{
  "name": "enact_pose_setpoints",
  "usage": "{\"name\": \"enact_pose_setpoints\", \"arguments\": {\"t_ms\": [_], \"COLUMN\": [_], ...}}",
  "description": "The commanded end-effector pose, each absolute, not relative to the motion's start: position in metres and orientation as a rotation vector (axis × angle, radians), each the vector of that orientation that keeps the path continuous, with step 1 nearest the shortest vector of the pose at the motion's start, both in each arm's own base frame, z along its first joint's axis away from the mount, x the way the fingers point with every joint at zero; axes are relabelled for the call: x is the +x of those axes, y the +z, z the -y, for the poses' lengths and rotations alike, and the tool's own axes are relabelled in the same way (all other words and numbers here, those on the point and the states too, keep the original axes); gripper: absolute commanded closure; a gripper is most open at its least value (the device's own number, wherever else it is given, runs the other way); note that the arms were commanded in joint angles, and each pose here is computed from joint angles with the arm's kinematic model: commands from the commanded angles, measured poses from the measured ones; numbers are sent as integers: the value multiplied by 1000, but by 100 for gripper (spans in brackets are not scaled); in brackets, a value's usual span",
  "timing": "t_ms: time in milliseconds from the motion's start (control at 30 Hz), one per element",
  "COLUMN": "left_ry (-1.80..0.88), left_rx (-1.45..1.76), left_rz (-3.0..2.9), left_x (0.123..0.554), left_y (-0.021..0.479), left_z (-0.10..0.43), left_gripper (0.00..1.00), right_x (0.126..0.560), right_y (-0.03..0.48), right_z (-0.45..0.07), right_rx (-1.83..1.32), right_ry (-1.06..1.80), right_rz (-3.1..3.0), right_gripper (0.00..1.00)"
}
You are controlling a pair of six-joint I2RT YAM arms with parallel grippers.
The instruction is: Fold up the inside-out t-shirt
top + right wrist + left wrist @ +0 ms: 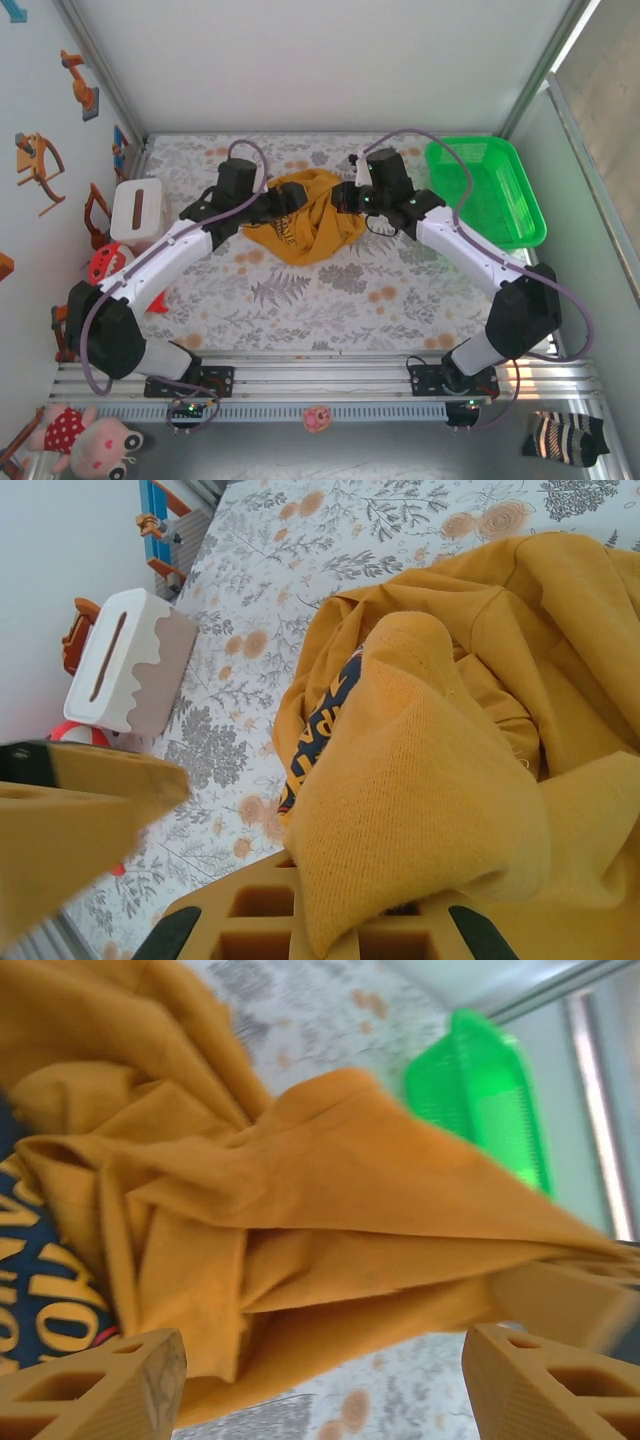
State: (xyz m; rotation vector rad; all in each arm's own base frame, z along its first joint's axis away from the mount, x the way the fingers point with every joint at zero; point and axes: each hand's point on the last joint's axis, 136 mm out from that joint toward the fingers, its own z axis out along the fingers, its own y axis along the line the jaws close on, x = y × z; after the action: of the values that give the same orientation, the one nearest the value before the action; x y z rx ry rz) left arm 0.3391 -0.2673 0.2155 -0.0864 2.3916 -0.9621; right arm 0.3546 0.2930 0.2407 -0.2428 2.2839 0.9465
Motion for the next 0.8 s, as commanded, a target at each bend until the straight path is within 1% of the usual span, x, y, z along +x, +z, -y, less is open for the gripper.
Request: {"name": "enact_pose_setpoints", "arguments": {"t_ms": [0,133,333,400,467,533,633,700,767], "left_ry": [-721,-690,-696,-672,-607,-537,-454,-436,-482], "left_rx": [-178,-163,-115,-109,-116,-130,-117,-97,-57], "left_rz": [-2506,-2553,-2580,-2631,-2675,-2719,-2749,-2753,-2707], "left_x": [344,347,358,358,359,359,364,369,376], "left_y": [181,163,149,132,114,97,85,88,107], "left_z": [252,260,279,285,285,280,273,269,269], "left_gripper": [28,31,31,31,34,41,57,71,84], "right_x": [357,356,355,355,354,354,356,358,360], "right_y": [246,251,255,257,263,275,299,310,310], "right_z": [-294,-292,-294,-296,-297,-295,-284,-272,-257], "right_rx": [-220,-205,-201,-198,-201,-198,-161,-125,-74], "right_ry": [982,988,1013,1033,1046,1057,1066,1057,1016], "right_rz": [-2253,-2237,-2230,-2224,-2211,-2185,-2130,-2099,-2101], "right_gripper": [100,100,100,100,100,100,100,100,100]}}
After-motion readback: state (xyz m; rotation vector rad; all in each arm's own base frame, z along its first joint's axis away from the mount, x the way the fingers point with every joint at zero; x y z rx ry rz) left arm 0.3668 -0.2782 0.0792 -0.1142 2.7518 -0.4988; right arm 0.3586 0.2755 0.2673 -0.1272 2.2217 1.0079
